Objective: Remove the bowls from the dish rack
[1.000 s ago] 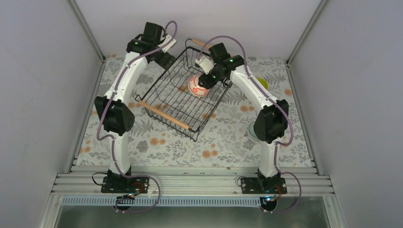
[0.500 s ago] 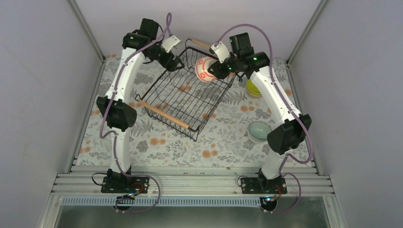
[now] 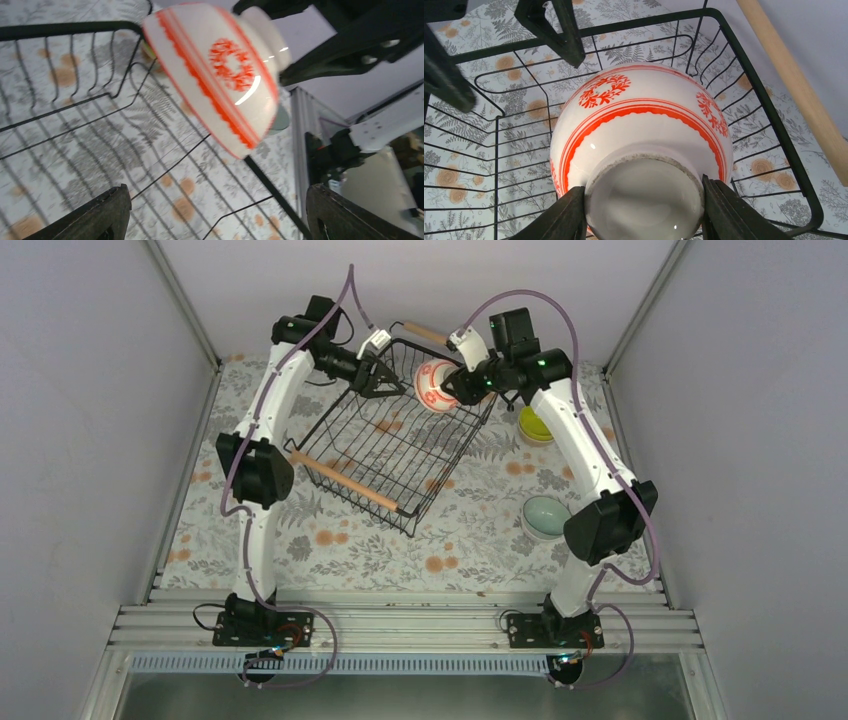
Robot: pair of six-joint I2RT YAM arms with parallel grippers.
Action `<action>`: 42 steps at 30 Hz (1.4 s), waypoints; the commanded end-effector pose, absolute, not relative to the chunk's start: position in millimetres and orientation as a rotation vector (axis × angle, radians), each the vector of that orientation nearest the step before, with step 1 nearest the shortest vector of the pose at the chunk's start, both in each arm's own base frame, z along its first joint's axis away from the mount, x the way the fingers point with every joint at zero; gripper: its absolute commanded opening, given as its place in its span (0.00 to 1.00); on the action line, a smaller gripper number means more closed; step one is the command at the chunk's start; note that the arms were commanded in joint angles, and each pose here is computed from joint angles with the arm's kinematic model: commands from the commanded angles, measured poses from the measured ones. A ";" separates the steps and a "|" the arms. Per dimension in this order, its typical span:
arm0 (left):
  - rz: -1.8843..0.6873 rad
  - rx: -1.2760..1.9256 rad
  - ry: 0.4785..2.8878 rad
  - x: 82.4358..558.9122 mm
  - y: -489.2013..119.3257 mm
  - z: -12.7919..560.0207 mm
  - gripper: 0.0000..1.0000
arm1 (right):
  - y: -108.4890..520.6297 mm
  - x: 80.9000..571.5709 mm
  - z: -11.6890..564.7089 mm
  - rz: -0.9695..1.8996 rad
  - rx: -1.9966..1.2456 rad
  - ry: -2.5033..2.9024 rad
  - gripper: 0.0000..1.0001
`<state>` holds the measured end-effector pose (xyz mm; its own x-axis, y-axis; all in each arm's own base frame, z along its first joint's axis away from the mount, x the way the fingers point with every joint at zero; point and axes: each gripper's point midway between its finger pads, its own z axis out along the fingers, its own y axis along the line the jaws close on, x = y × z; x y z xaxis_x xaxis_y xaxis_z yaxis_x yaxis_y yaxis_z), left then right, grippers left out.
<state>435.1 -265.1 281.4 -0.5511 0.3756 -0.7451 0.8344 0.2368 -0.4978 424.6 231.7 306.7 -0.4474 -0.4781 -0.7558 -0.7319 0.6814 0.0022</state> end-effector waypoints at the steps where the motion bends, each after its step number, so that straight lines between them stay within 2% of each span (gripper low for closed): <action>1: -1.532 1.095 1.886 421.2 -274.3 300.1 0.87 | 230.5 429.6 332.3 0.457 -0.898 2.039 0.33; 6: -1.618 1.081 1.852 425.4 -280.8 295.5 0.87 | 231.8 427.6 333.5 0.483 -0.904 2.033 0.33; 15: -1.617 1.091 1.863 433.8 -292.8 284.3 0.88 | 237.1 426.2 334.7 0.526 -0.915 2.029 0.32; 31: -1.680 1.160 1.746 410.6 -311.6 315.4 0.85 | 248.2 432.3 319.6 0.598 -0.926 2.041 0.31; 34: -1.679 1.176 1.735 406.6 -316.9 318.8 0.81 | 251.2 431.6 319.5 0.622 -0.931 2.034 0.31; 40: -1.661 1.190 1.729 402.8 -320.0 325.5 0.59 | 255.2 432.1 307.5 0.645 -0.948 2.038 0.31; 42: -1.647 1.191 1.730 402.9 -319.3 327.8 0.55 | 256.0 431.8 306.8 0.647 -0.951 2.030 0.31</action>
<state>415.4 -321.8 287.6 -0.5904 0.3041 -0.7476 0.7745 -0.0471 -0.6308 425.6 247.4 299.2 -0.4534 -0.4338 -0.7787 -0.7803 0.6153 0.1116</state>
